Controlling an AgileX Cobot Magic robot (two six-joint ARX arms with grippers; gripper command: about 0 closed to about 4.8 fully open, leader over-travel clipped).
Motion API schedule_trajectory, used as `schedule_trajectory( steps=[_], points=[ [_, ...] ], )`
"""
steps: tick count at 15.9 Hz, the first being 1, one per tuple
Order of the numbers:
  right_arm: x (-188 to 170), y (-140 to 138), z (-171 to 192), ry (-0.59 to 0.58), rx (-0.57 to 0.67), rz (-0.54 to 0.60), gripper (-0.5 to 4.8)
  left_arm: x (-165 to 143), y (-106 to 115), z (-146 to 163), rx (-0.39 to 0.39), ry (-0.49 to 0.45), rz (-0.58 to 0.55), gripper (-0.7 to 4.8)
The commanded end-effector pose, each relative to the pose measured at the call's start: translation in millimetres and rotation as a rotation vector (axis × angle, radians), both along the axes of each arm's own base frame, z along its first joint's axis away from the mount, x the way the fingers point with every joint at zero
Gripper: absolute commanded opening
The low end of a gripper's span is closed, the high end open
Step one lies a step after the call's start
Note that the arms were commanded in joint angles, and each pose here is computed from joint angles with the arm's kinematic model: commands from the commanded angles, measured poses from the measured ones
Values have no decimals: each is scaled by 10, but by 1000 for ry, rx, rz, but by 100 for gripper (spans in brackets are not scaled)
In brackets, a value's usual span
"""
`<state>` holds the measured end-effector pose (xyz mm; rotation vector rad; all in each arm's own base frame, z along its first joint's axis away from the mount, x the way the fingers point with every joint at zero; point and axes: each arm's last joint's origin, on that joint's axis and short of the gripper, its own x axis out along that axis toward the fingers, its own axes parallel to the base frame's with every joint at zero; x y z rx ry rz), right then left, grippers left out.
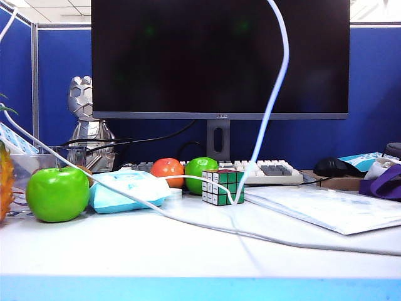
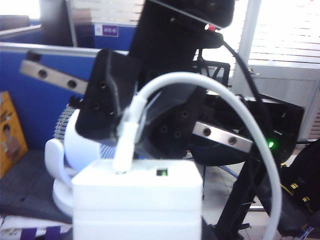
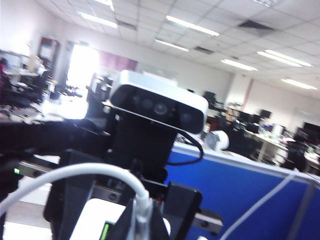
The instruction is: Pick up the Type-C charging cable and the charging base, insert one end of the Type-C charger into the corresponding slot on the base, and finally place the plugged-in charger back on the table.
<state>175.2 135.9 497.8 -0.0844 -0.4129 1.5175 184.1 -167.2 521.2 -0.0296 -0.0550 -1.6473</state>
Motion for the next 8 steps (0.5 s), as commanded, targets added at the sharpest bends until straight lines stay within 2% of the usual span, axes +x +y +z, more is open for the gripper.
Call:
schedule_trajectory(
  steps=[1,2,8],
  points=[
    [71,85,-358,248,-183,82,221,-146,125,355,-200,-213,81,-6],
    [43,59,-331,241,-170,50,258,-146,125,353,-198,-211,81,-6],
    [-141,-165,-120,138,-71,-82,251,-142,122,336,-184,-198,80,-6]
  ],
)
